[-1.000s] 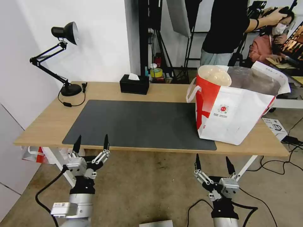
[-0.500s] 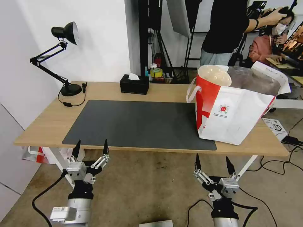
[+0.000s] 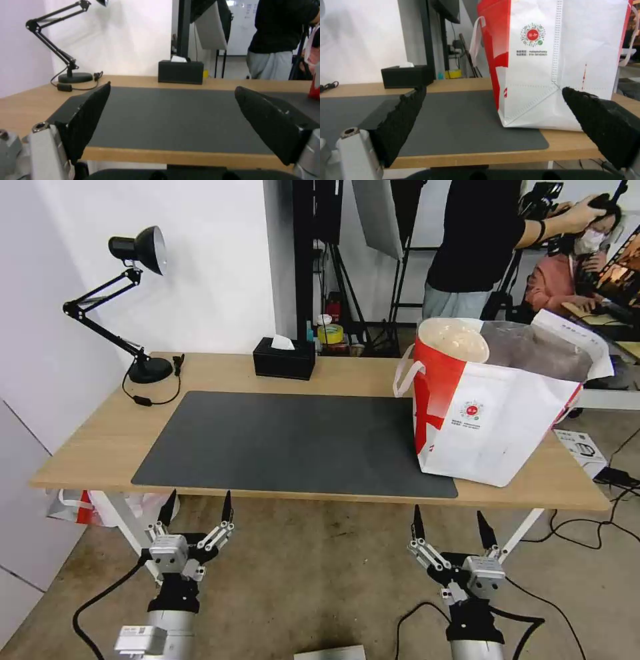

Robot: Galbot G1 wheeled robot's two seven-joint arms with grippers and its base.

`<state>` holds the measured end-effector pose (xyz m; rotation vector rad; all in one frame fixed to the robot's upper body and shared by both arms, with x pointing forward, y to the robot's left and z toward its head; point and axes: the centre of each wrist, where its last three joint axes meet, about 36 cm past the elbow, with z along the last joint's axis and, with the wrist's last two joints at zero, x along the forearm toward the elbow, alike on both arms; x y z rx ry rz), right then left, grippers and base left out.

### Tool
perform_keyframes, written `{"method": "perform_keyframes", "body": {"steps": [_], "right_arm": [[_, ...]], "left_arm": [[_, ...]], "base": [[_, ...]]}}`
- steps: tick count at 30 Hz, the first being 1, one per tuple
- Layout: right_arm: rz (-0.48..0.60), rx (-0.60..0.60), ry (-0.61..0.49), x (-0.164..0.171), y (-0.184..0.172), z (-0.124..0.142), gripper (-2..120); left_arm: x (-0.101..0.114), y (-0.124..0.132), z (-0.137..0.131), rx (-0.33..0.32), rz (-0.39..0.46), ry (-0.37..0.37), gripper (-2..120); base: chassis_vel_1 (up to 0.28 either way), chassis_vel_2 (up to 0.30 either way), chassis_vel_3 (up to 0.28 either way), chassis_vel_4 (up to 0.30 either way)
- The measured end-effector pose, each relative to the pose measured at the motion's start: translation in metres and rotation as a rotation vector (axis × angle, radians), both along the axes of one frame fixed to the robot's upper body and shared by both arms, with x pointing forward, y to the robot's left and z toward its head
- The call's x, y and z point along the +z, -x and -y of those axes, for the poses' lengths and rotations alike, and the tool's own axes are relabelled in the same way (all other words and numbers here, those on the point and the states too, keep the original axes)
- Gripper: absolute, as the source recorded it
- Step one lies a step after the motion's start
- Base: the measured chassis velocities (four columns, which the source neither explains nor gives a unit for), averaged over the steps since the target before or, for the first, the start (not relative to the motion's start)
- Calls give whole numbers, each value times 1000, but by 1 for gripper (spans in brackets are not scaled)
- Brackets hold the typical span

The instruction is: Pick up the trash from the table and place it into the takeout bag.

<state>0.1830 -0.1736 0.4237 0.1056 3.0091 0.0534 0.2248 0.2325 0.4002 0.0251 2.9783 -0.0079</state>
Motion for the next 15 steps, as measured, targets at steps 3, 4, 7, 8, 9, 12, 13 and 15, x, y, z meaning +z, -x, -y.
{"method": "perform_keyframes", "body": {"steps": [3,4,7,8,9,12,13,15], "right_arm": [[0,0,0,0,0,0,100],[0,0,0,0,0,0,100],[0,0,0,0,0,0,100],[0,0,0,0,0,0,100],[0,0,0,0,0,0,100],[0,0,0,0,0,0,100],[0,0,0,0,0,0,100],[0,0,0,0,0,0,100]], "left_arm": [[-4,0,-1,-1,-6,-3,100],[-5,0,-2,-2,-9,-4,100],[-7,0,-2,-3,-11,-5,100],[-8,0,-3,-3,-11,-6,100],[-8,-1,-3,-4,-12,-6,100],[-11,-1,-3,-3,-14,-8,100],[-11,0,-4,-3,-16,-9,100],[-12,0,-4,-2,-16,-9,100]], "base": [[0,0,0,0],[0,0,0,0],[0,0,0,0],[0,0,0,0],[0,0,0,0],[0,0,0,0],[0,0,0,0],[0,0,0,0]]}}
